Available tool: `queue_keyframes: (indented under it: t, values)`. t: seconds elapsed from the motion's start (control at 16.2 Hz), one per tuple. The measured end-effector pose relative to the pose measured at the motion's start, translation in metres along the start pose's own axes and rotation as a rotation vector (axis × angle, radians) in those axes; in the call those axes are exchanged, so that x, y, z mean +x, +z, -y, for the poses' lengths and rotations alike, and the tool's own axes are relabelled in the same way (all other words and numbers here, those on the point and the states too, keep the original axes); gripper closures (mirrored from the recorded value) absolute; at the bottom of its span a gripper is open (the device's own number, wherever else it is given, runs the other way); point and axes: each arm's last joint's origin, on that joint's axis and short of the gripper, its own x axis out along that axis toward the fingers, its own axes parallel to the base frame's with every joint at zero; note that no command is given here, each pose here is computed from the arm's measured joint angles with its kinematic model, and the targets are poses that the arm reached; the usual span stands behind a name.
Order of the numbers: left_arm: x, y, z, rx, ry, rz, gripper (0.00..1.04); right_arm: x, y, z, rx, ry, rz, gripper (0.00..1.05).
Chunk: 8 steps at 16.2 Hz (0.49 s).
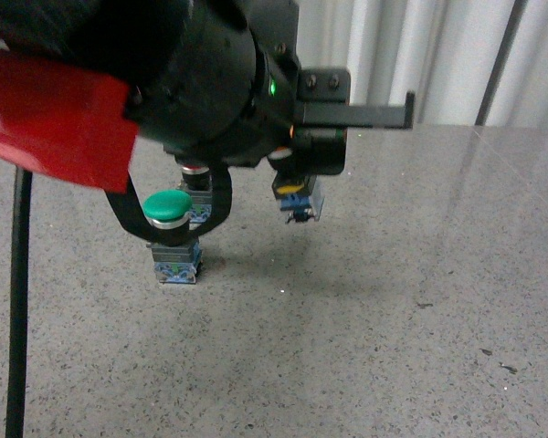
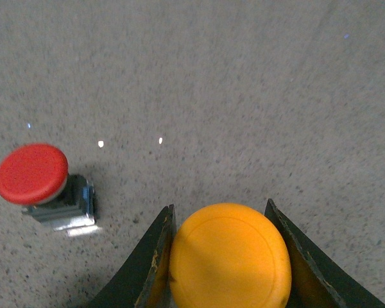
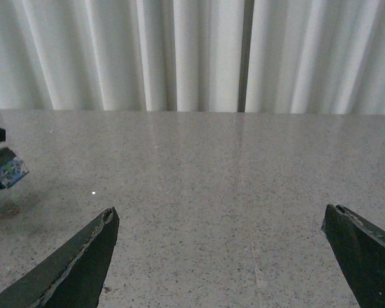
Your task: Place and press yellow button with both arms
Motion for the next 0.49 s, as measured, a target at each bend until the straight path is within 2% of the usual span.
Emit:
queue_keyframes:
  t: [0.12,0.49]
  values:
    - [0.017,-0.013,-0.005,-0.01,0.013,-0.066,0.68,0.0,0.0,0.0,0.0,0.0,0.0,0.07]
    - [0.037,-0.022,0.0,-0.033,0.005,-0.102,0.68,0.0,0.0,0.0,0.0,0.0,0.0,0.07]
